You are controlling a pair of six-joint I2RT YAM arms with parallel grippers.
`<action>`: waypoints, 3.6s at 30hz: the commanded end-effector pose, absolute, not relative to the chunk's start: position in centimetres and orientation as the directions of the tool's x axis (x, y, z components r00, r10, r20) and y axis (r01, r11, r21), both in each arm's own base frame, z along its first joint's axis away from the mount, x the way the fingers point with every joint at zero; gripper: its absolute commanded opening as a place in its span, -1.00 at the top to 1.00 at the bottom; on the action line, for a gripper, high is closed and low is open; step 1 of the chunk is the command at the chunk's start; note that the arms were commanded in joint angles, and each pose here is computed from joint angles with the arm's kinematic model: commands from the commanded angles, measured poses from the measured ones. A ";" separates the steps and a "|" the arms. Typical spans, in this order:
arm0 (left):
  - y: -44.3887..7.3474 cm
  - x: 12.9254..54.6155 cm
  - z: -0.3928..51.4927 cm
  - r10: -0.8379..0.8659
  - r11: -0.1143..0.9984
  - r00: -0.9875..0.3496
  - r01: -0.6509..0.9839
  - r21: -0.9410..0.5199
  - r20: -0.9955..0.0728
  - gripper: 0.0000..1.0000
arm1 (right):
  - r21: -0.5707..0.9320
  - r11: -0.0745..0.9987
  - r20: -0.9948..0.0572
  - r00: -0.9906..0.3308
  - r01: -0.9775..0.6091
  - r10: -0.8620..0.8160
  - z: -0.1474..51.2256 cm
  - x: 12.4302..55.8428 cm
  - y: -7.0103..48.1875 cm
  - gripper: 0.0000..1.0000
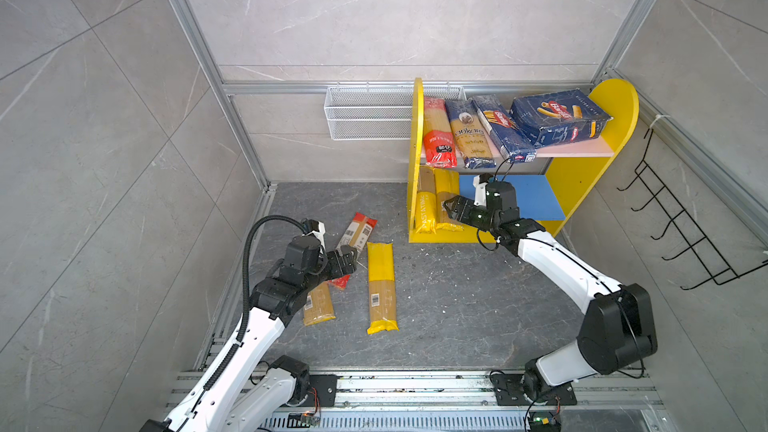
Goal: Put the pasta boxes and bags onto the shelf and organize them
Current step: 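Withdraw the right gripper from the shelf and lower it toward the floor bags, then close the right gripper on the yellow spaghetti bag nearest the robot, then lift the grasped bag by its end and swing it upright toward the shelf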
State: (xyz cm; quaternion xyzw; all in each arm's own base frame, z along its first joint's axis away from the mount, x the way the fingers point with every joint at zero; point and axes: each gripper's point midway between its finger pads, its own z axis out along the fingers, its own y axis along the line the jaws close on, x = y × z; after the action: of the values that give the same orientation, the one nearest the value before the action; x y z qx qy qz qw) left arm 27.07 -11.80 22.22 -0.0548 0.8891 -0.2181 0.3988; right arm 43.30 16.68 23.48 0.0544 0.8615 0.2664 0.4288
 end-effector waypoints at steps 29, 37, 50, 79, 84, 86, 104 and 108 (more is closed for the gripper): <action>-9.3 20.8 20.9 -0.354 0.869 -0.688 0.010 -0.495 -0.634 -0.99 | 0.234 0.910 -0.641 -0.758 -0.342 -0.120 10.2 21.8 33.8 -0.99; -7.8 19.7 21.5 -0.350 0.888 -0.658 -0.005 -0.460 -0.667 -1.00 | 0.132 0.923 -0.668 -0.720 -0.361 -0.186 6.9 21.6 38.8 -0.99; -7.4 19.7 21.4 -0.364 0.888 -0.637 -0.017 -0.459 -0.680 -1.00 | -0.003 0.945 -0.659 -0.710 -0.327 -0.248 0.0 21.8 39.5 -0.99; -7.0 18.6 21.6 -0.388 0.875 -0.624 -0.020 -0.483 -0.678 -1.00 | 0.363 0.922 -0.442 -0.896 -0.135 0.043 -5.5 19.2 35.3 0.50; -7.1 18.9 21.2 -0.381 0.881 -0.638 -0.032 -0.472 -0.669 -0.99 | 0.428 0.890 -0.451 -0.891 -0.155 0.062 -3.9 18.9 35.2 0.57; -7.2 19.1 21.3 -0.383 0.880 -0.639 -0.034 -0.474 -0.667 -1.00 | 0.462 0.871 -0.461 -0.884 -0.166 0.077 -3.0 18.8 35.3 0.60; -8.1 20.6 21.1 -0.392 0.872 -0.664 -0.047 -0.488 -0.637 -1.00 | 0.596 0.724 -0.565 -0.822 -0.346 0.073 7.6 17.5 35.0 0.63; -8.4 20.8 21.0 -0.394 0.869 -0.667 -0.045 -0.493 -0.633 -1.00 | 0.620 0.692 -0.572 -0.817 -0.368 0.078 9.2 16.9 34.5 0.63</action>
State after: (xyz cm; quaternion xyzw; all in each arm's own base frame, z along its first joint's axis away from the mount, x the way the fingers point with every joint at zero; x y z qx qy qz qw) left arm 20.09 -7.90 19.36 -0.1227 0.8978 -0.2039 0.3705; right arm 17.03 33.38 5.56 -0.0678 0.9021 0.3339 0.2649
